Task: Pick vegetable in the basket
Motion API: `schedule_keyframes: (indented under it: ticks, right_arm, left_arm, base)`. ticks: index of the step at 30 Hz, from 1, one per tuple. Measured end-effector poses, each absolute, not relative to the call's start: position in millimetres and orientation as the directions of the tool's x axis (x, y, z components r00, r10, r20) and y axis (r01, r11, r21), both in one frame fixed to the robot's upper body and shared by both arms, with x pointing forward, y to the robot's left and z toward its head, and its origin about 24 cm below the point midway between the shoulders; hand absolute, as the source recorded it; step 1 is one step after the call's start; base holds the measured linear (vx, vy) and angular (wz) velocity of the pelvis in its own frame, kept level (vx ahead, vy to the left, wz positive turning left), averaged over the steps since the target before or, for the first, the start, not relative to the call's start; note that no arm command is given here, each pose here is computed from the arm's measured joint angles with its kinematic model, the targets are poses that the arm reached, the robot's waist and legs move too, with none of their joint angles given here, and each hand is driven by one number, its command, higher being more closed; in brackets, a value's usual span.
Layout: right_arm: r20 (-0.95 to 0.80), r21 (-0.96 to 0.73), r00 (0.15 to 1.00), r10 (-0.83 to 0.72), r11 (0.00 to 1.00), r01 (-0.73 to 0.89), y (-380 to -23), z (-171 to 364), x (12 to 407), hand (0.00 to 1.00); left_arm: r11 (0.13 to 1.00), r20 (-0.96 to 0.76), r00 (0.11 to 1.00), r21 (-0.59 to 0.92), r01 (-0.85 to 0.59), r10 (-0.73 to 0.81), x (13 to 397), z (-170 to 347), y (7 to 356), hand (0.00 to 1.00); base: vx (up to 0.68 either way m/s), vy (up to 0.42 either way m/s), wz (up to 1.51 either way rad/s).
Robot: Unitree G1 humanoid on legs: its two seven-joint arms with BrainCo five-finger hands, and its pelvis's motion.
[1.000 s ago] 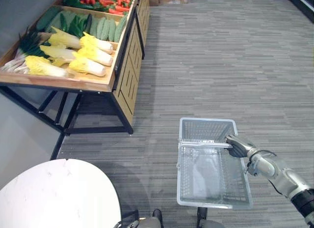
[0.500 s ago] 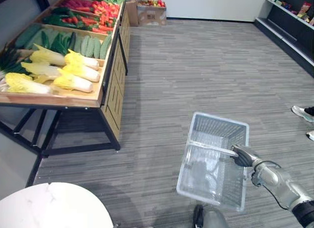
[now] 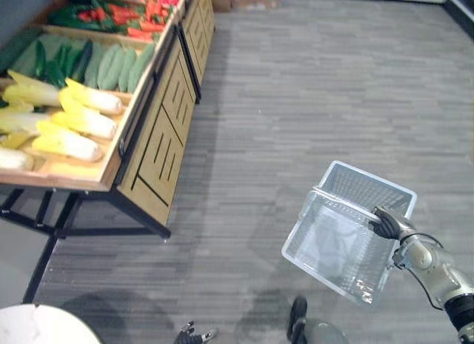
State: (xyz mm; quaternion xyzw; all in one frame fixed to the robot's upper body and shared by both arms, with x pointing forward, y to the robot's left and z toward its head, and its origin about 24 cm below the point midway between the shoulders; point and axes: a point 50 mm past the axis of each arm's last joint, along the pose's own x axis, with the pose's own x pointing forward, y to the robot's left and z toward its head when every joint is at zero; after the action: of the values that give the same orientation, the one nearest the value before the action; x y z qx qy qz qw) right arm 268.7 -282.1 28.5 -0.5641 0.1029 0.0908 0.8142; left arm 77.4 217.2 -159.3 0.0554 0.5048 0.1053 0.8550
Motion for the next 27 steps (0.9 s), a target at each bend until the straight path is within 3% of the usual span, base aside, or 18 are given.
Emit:
schedule_keyframes:
  ticks: [6, 10, 14, 17, 22, 27]
  right_arm:
    - [-0.273, -0.888, 0.962, 0.021, 0.378, -0.261, -280, 24, 269, 1.0]
    - [-0.276, -0.875, 0.961, 0.017, 0.41, -0.258, -275, 17, 266, 1.0]
    - [-0.283, -0.848, 0.958, 0.048, 0.455, -0.273, -258, 7, 266, 1.0]
    - [-0.298, -0.839, 0.948, 0.111, 0.443, -0.316, -243, 0, 264, 1.0]
    - [-0.363, -0.769, 0.922, 0.138, 0.514, -0.38, -221, -27, 248, 1.0]
    - [-0.401, -0.743, 0.908, 0.119, 0.537, -0.398, -225, -37, 237, 1.0]
  left_arm:
    - [0.972, -0.828, 0.509, 0.199, -0.127, 0.237, 87, -155, 217, 0.0]
    - [0.971, -0.859, 0.454, 0.202, -0.126, 0.237, 70, -160, 216, 0.0]
    - [0.96, -0.838, 0.47, 0.225, -0.167, 0.279, 77, -156, 227, 0.0]
    - [0.956, -0.861, 0.421, 0.228, -0.183, 0.285, 56, -160, 225, 0.0]
    - [0.951, -0.862, 0.4, 0.277, -0.141, 0.31, 49, -158, 239, 0.0]
    - [0.952, -0.836, 0.458, 0.286, -0.107, 0.302, 67, -152, 241, 0.0]
  base:
    - [0.39, -0.037, -0.03]
    - [0.47, 0.18, -0.08]
    - [0.45, 0.178, 0.17]
    - [0.27, 0.149, -0.02]
    - [0.41, 0.225, 0.65]
    - [0.51, 0.064, 1.24]
